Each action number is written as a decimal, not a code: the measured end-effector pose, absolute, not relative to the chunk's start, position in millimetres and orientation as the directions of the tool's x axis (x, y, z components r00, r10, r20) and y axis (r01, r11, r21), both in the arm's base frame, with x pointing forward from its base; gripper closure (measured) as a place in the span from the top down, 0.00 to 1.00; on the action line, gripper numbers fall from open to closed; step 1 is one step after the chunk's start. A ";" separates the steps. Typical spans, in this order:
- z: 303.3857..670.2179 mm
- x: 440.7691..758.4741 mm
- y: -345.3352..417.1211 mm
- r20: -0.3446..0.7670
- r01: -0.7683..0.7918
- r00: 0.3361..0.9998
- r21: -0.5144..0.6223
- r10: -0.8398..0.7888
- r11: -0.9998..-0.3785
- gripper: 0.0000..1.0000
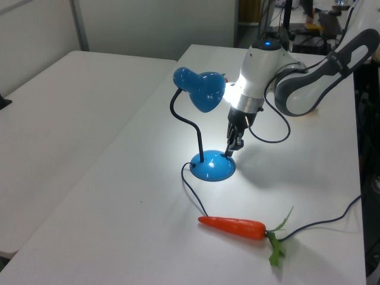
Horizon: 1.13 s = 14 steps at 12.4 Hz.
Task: Turn off lamp
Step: 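Press down on the lamp base switch with the gripper fingers, then lift the gripper up off the lamp base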
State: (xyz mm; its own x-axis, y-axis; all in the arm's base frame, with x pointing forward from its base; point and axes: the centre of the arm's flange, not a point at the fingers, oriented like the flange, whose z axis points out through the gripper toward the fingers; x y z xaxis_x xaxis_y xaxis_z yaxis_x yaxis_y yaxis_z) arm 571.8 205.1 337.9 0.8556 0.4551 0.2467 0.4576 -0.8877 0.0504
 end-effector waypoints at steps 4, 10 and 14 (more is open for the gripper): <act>334.5 575.9 198.8 0.258 0.449 0.857 0.050 0.446 -0.892 0.01; 330.0 575.9 199.2 0.252 0.458 0.853 0.058 0.457 -0.887 0.01; 327.1 574.7 195.2 0.220 0.455 0.862 0.057 0.456 -0.889 0.01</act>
State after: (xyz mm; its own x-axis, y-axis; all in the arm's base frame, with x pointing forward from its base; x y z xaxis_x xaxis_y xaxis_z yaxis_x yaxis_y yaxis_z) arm 574.7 195.2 327.1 0.8625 0.4560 0.2197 0.4552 -0.8886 0.0571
